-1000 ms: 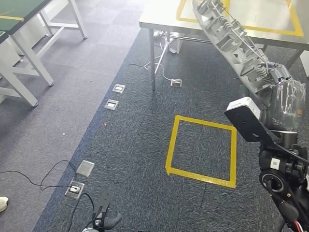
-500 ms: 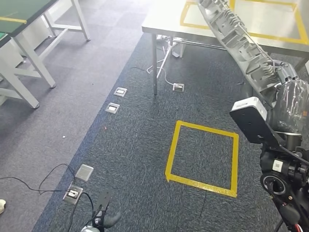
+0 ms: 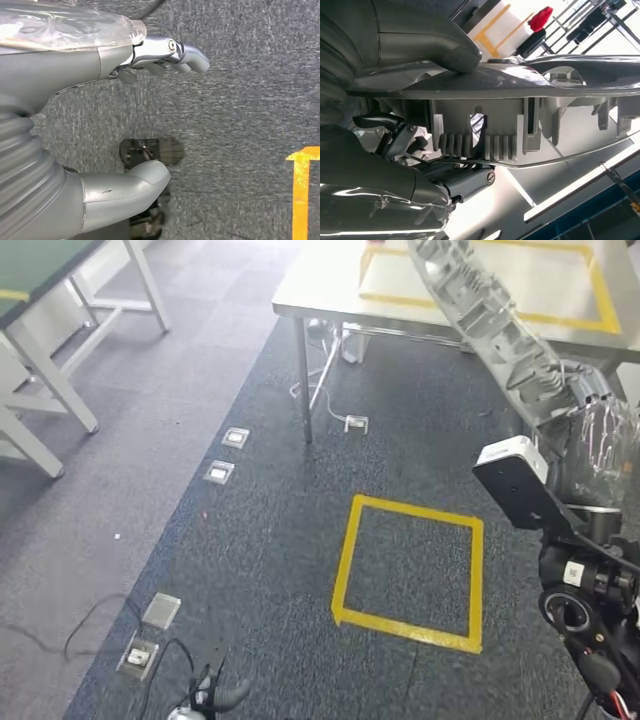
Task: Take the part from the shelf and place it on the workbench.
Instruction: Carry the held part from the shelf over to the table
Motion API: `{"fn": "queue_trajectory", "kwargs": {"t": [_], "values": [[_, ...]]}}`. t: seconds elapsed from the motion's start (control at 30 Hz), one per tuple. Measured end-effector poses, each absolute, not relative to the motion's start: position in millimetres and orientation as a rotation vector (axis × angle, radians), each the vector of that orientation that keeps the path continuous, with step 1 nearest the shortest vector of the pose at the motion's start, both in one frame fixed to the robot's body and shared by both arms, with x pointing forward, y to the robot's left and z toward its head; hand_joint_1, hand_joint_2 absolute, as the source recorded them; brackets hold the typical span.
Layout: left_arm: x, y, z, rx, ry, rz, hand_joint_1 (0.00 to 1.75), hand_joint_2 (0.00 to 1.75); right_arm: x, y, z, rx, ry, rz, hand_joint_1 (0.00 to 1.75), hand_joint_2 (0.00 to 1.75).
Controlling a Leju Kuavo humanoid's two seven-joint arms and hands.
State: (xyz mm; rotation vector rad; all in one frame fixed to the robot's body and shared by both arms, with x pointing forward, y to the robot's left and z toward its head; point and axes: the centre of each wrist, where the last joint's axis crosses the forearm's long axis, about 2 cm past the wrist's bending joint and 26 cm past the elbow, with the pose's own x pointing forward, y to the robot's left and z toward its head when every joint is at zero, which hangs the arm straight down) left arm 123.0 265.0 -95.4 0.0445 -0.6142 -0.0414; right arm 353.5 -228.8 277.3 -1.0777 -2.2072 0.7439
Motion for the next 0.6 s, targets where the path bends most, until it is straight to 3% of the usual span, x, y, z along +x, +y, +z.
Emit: {"fn": "queue_trajectory", "kwargs": {"t": [0.6], "values": [[121.5,263.9,-95.8,0.044,-0.608,-0.042,0.00,1.75,356.3,-231.9,274.3,-1.072,-2.195,0.735,1.75,1.75]]}}
